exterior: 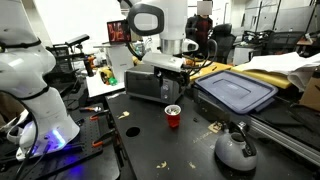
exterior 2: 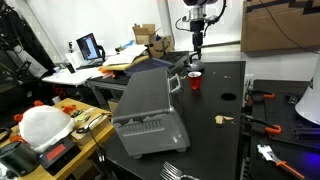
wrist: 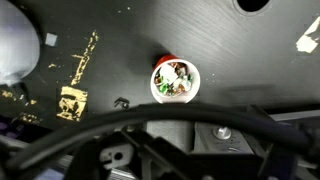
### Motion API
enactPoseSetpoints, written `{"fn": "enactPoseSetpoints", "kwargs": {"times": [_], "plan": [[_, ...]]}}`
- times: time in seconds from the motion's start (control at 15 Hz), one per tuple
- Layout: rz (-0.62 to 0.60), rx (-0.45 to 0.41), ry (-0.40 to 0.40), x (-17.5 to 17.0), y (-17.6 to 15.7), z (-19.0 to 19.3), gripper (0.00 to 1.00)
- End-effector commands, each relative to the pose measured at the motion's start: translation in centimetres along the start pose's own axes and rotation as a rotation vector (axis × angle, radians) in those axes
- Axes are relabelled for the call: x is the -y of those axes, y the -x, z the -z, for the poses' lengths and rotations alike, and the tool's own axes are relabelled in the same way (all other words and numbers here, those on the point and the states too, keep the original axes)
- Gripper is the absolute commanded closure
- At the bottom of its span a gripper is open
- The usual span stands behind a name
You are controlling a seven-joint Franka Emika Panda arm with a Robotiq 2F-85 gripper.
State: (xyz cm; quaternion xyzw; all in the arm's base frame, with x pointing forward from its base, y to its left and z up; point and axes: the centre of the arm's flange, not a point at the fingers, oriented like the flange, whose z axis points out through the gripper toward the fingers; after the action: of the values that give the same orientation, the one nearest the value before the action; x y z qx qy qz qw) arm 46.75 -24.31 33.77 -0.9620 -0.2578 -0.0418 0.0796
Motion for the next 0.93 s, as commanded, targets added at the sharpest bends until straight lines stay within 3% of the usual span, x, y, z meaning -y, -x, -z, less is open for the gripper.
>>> {"fn": "enactPoseSetpoints", "kwargs": {"times": [0.0,0.33,0.53,0.6,0.67,0.87], "plan": [[-0.027,-0.015,-0.129,-1.7,1.9,1.7,0.00],[-0.079,-0.012,-0.163,-2.6,4.3,1.8,0.00],[-0.113,0.002,-0.150,-2.9,5.1,1.1,0.00],[-0.143,0.016,-0.096,-2.9,5.1,1.0,0.00],[-0.104,0.007,-0.136,-2.7,5.1,0.9,0.00],[-0.123,0.008,-0.119,-3.0,5.2,0.7,0.00]]}}
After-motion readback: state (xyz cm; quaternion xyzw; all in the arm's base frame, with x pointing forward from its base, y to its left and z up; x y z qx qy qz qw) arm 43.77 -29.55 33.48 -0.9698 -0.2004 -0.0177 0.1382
